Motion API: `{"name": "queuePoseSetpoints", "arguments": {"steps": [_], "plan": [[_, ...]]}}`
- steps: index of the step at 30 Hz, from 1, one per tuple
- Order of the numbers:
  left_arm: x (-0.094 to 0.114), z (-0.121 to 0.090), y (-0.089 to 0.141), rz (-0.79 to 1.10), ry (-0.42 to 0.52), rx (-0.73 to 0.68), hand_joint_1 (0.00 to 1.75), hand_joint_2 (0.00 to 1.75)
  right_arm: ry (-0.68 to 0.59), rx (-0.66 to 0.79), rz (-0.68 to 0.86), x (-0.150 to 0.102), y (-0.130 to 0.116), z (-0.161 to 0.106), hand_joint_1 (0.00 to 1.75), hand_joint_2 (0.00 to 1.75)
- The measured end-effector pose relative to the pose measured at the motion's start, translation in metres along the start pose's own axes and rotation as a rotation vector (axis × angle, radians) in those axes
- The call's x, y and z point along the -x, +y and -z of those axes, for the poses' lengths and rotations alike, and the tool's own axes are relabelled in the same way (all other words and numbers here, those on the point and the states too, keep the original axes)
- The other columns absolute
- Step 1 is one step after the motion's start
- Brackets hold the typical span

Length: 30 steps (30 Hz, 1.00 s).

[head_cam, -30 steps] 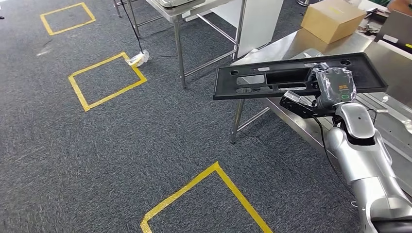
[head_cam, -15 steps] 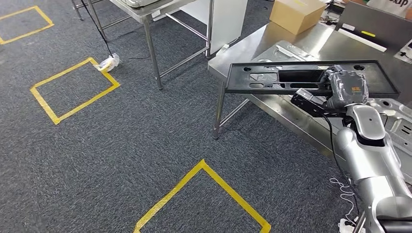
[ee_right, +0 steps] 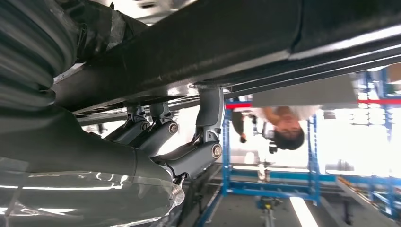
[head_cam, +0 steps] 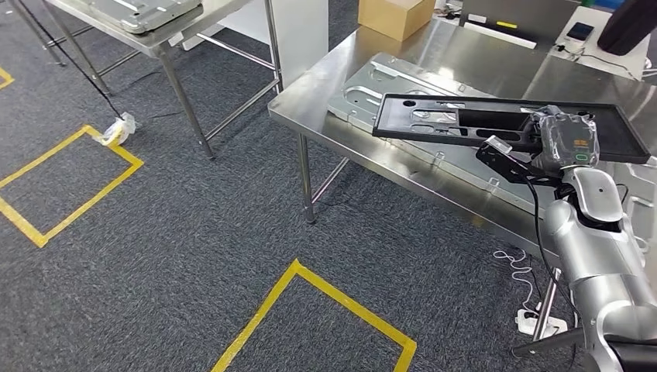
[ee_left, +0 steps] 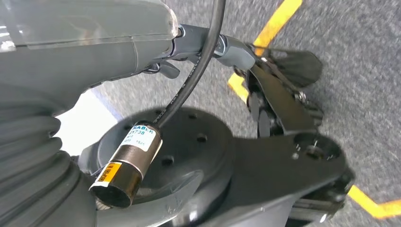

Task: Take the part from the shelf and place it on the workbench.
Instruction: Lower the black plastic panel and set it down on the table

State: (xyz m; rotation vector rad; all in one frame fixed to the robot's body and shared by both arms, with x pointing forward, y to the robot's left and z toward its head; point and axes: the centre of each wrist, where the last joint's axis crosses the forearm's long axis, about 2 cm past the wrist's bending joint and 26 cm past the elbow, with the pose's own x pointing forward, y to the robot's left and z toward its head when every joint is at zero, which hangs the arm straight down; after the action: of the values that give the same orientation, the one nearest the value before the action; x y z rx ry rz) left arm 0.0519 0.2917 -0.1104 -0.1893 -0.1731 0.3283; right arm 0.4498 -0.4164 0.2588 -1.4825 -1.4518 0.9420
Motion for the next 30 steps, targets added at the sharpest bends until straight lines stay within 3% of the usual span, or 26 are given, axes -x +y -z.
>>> {"name": "queuePoseSetpoints", "arguments": {"steps": [17, 30], "plan": [[-0.003, -0.001, 0.005, 0.032, 0.01, 0.007, 0.0, 1.75, 0.027, 0.015, -0.074, -0.004, 0.006, -0.001, 1.75, 1.75], [-0.008, -0.001, 0.007, 0.04, 0.01, 0.0, 0.0, 1.75, 0.022, -0.009, -0.053, -0.022, 0.013, 0.0, 1.75, 1.75]]}}
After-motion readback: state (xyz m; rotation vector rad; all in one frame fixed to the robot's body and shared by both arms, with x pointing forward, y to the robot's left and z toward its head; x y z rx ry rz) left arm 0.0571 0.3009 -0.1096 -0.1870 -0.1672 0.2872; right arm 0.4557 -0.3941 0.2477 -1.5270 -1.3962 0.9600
